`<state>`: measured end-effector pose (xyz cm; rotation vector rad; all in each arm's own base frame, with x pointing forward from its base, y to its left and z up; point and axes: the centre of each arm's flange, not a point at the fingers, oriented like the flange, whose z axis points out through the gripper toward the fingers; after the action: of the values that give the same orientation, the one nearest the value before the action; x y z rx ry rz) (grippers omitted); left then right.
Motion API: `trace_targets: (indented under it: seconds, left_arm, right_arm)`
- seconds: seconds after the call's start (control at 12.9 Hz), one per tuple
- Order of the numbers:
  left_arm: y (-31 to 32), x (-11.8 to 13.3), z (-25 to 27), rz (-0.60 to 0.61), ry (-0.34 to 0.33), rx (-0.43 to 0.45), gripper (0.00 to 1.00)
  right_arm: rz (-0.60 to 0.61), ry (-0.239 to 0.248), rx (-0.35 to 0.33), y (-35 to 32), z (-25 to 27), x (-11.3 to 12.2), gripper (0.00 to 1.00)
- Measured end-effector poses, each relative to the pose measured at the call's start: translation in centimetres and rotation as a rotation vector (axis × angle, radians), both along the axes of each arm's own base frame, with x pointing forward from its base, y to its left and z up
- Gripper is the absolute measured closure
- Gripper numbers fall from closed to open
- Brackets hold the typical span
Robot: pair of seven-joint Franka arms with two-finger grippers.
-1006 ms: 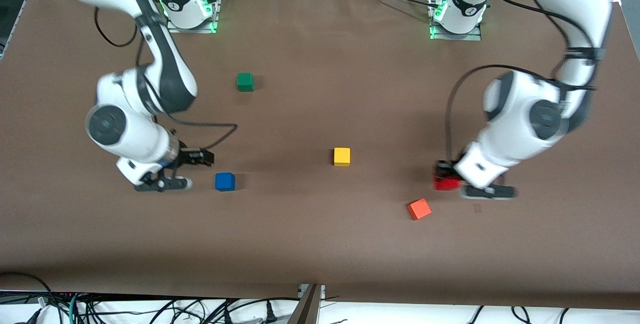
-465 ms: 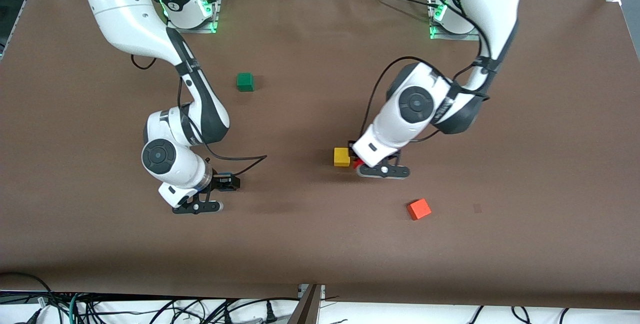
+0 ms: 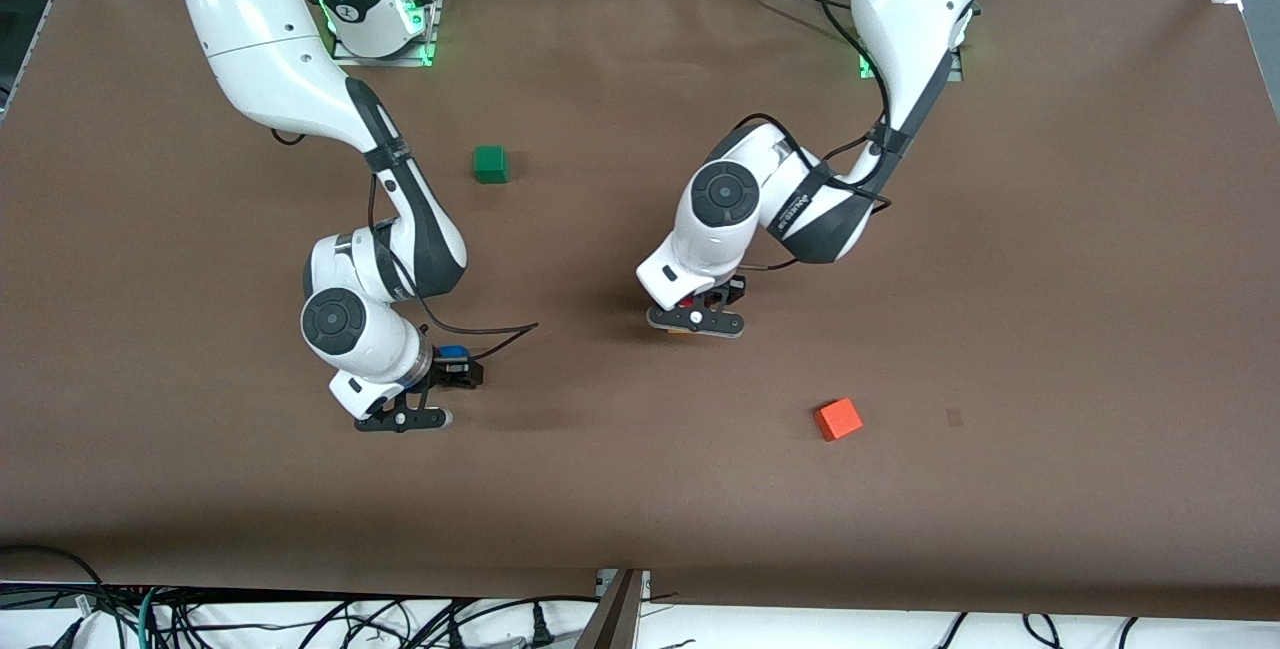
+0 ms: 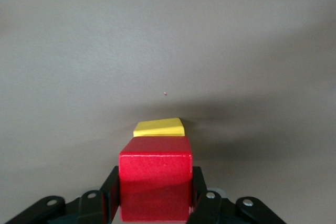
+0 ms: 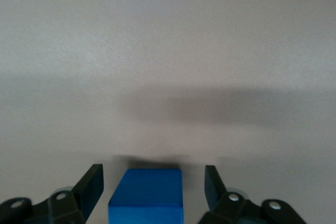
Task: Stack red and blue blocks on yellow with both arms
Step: 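Carry the red block over the yellow block while the right gripper grasps blue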
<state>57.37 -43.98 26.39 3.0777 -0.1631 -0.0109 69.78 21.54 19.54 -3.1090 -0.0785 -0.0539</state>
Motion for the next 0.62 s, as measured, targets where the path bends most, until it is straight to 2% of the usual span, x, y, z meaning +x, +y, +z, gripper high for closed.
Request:
trace_targets:
  seconds: [0.08,0.15,0.23,0.31,0.39,0.46,0.62]
  left_arm:
    - [-0.2,-0.17,-0.2,-0.002,0.002,0.002,0.44]
    - [-0.29,-0.25,-0.29,-0.003,0.001,0.005,0.44]
    - [-0.31,-0.27,-0.3,-0.006,-0.002,0.009,0.44]
    - [-0.27,-0.24,-0.31,-0.007,-0.006,0.013,0.44]
    - [-0.18,-0.16,-0.33,-0.005,-0.007,0.015,0.44]
    - [-0.04,-0.05,-0.35,-0.003,-0.008,0.017,0.44]
    - [0.07,0.03,-0.4,0.0,-0.008,0.018,0.44]
  right_arm:
    - [-0.007,0.006,-0.001,-0.03,-0.36,-0.12,0.15]
    - [-0.018,0.01,-0.002,-0.04,-0.56,-0.23,0.25]
    - [-0.023,0.013,-0.003,-0.02,-0.68,-0.32,0.25]
    - [-0.026,0.014,-0.003,0.05,-0.74,-0.38,0.32]
    - [-0.026,0.016,-0.003,0.12,-0.78,-0.43,0.32]
    - [-0.026,0.018,-0.003,0.19,-0.84,-0.5,0.38]
    - [-0.027,0.021,-0.004,0.27,-0.99,-0.63,0.38]
